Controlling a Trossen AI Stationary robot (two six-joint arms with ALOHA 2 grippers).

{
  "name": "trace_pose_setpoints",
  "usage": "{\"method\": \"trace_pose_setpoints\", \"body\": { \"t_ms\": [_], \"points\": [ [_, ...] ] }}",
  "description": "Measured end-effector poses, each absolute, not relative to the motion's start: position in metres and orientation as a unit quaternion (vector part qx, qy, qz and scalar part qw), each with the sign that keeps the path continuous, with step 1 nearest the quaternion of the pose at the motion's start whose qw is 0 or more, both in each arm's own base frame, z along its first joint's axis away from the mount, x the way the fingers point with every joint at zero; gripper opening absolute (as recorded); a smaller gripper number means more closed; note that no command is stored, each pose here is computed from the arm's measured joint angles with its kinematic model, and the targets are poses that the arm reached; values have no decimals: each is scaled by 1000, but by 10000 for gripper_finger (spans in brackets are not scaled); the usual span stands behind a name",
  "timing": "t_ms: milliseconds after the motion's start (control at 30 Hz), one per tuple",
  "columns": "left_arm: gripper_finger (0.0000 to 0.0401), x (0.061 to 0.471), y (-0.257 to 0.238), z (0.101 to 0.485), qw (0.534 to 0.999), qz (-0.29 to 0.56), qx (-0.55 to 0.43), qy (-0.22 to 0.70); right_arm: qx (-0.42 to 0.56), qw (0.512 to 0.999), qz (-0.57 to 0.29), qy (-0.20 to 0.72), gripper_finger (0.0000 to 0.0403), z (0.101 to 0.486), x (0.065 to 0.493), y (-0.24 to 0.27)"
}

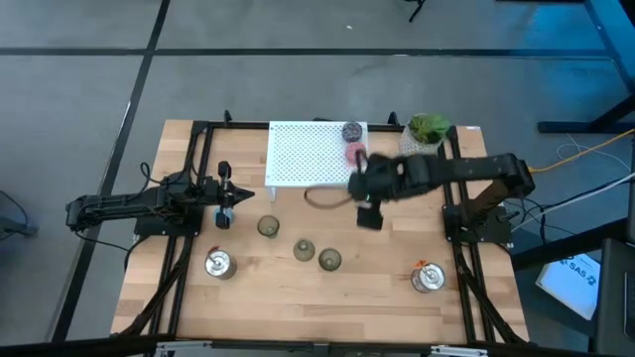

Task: Pick & Place candle stick holders
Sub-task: Put the bottom right green glass candle holder on the shelf

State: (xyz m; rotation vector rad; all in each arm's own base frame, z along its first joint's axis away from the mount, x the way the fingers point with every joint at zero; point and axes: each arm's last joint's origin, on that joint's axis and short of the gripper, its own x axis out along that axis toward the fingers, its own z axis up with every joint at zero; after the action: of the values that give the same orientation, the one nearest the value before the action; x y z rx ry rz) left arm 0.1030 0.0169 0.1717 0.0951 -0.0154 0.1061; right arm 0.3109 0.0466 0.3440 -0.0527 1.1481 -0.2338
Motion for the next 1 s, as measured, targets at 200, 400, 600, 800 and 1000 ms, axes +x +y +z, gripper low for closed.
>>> {"method": "trace_pose_setpoints", "body": {
  "t_ms": [200,400,600,800,1000],
  "points": [
    [2,103,17,172,997,53,48,-8,-53,869,-33,492,348,313,322,85],
    [2,103,17,172,997,53,48,-8,-55,878,8,476,348,309,317,115],
    [2,103,17,172,997,53,48,-8,-6,881,75,466,348,311,309,146],
    [2,103,17,172,997,53,48,-8,30,874,115,471,348,312,296,174],
    [2,103,17,172,997,53,48,-8,30,886,151,438,348,316,292,193]
  ]
}}
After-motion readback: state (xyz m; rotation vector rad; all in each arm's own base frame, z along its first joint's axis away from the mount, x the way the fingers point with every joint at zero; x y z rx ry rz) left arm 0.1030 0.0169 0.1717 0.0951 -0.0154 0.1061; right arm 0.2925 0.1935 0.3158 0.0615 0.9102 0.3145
